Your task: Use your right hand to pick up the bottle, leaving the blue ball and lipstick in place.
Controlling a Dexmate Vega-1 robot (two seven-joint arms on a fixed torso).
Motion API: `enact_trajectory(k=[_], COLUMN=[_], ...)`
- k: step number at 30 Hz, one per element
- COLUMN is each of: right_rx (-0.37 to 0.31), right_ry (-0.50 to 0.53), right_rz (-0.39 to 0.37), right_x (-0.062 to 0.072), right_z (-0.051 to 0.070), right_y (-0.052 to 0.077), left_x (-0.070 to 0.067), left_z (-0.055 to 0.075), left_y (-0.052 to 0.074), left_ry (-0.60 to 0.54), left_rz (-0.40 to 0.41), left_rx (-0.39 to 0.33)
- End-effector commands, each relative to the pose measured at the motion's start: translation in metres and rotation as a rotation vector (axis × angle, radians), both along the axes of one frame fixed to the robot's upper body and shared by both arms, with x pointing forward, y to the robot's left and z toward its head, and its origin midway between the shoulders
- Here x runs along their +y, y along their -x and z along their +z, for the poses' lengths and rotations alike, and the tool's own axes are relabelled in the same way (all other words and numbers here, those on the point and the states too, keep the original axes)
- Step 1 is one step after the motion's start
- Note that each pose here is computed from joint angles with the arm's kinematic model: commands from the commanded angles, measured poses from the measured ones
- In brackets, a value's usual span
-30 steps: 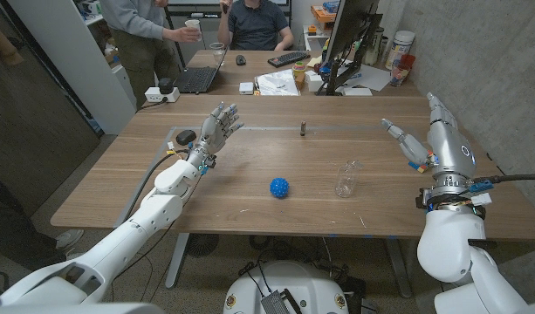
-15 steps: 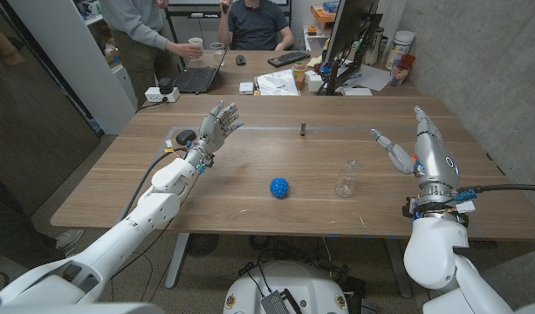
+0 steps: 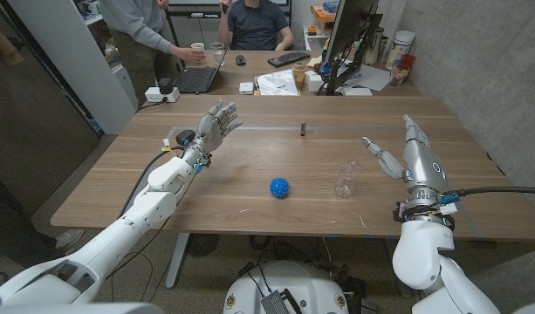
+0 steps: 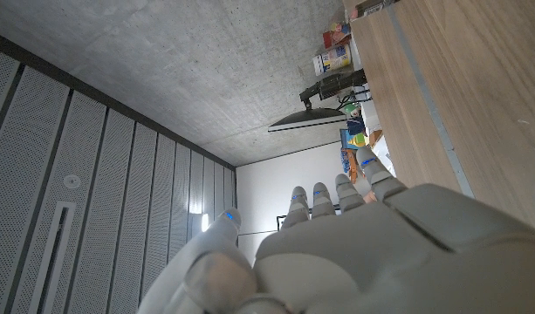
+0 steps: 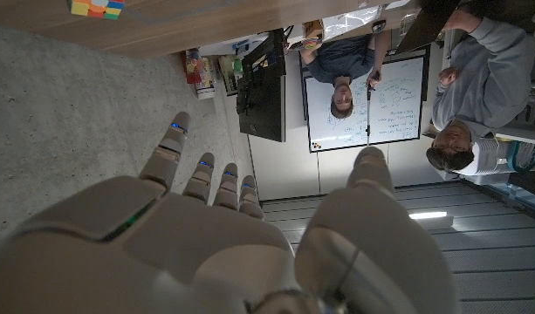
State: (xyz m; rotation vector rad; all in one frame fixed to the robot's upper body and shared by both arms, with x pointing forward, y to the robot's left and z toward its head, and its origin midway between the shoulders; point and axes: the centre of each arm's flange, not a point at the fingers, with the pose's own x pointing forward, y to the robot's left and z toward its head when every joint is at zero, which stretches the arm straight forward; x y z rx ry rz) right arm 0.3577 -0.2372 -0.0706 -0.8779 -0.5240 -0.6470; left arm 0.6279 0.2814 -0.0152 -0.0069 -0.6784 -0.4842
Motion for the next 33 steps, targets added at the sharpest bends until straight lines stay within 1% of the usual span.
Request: enact_trajectory(k=[1, 6, 8, 9, 16, 17, 18, 20, 21, 25, 26, 27, 30, 31, 33], right_rx=[0.066, 0.085, 0.092, 0.094, 0.114, 0.120, 0.119, 0.130, 0.130, 0.138, 0.139, 0.152, 0.148, 0.162, 0.161], right_ry=[0.023, 0.021, 0.005, 0.014, 0.002, 0.013, 0.000, 0.006, -0.011, -0.008, 0.003, -0.003, -0.003, 0.011, 0.018], right_rz=[-0.054, -0.059, -0.032, -0.047, -0.034, -0.044, -0.032, -0.045, -0.022, -0.025, -0.039, -0.036, -0.036, -0.049, -0.059], right_x=[0.003, 0.004, 0.004, 0.006, 0.011, 0.012, 0.011, 0.013, 0.012, 0.015, 0.015, 0.015, 0.015, 0.016, 0.017], right_z=[-0.014, -0.020, -0.022, -0.023, -0.030, -0.030, -0.031, -0.033, -0.035, -0.038, -0.039, -0.040, -0.042, -0.043, -0.044], right_y=[-0.015, -0.019, -0.021, -0.021, -0.023, -0.023, -0.024, -0.025, -0.028, -0.031, -0.032, -0.033, -0.036, -0.038, -0.039], left_x=[0.004, 0.003, 0.002, 0.002, -0.001, -0.001, -0.001, 0.000, 0.000, 0.001, 0.001, 0.001, 0.001, 0.001, 0.001], left_z=[0.006, 0.008, 0.009, 0.009, 0.011, 0.012, 0.012, 0.013, 0.014, 0.015, 0.016, 0.016, 0.017, 0.018, 0.018], left_y=[0.002, 0.002, 0.002, 0.002, 0.001, 0.001, 0.001, 0.002, 0.002, 0.003, 0.003, 0.003, 0.004, 0.004, 0.004], left_ry=[-0.020, -0.031, -0.036, -0.040, -0.052, -0.055, -0.057, -0.066, -0.066, -0.073, -0.077, -0.078, -0.083, -0.085, -0.088], left_rz=[0.004, 0.003, 0.000, 0.000, -0.007, -0.006, -0.008, -0.008, -0.004, -0.003, 0.001, -0.001, 0.000, -0.001, -0.001], left_rx=[-0.009, -0.011, -0.010, -0.010, -0.007, -0.008, -0.006, -0.008, -0.009, -0.009, -0.009, -0.008, -0.009, -0.011, -0.012])
